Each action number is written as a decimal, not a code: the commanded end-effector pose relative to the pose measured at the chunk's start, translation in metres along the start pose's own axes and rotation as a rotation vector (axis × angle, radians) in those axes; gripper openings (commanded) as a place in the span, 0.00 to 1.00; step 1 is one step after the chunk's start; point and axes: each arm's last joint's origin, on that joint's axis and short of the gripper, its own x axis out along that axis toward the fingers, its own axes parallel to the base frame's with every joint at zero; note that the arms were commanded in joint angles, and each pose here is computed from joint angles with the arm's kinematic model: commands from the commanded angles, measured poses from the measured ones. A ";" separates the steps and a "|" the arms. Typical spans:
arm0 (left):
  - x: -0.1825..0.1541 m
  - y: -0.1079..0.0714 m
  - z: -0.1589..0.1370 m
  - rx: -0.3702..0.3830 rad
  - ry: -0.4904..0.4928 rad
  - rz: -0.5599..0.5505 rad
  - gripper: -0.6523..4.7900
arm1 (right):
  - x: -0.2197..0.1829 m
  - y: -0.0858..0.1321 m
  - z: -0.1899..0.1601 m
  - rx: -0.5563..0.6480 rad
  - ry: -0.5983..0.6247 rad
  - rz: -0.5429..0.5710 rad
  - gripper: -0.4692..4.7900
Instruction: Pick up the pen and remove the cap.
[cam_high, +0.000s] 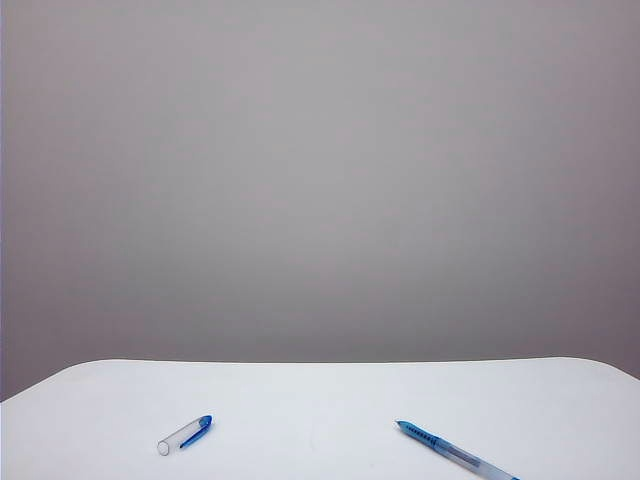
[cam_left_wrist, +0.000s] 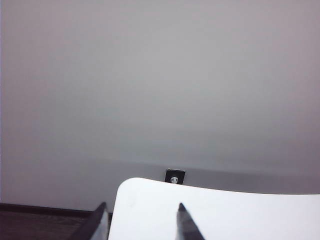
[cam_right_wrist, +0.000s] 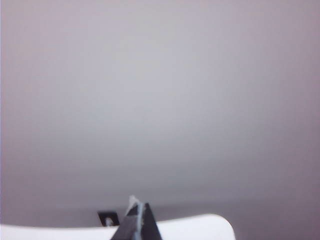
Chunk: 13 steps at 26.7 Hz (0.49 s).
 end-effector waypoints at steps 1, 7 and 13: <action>-0.004 0.001 -0.034 -0.135 -0.007 -0.031 0.44 | -0.009 0.002 -0.006 0.052 -0.037 0.012 0.08; 0.001 0.004 -0.061 -0.198 0.039 -0.032 0.44 | -0.010 -0.001 -0.021 0.111 0.019 -0.001 0.08; 0.011 0.011 -0.078 -0.184 0.028 0.085 0.44 | -0.002 -0.011 -0.046 0.193 0.086 -0.098 0.08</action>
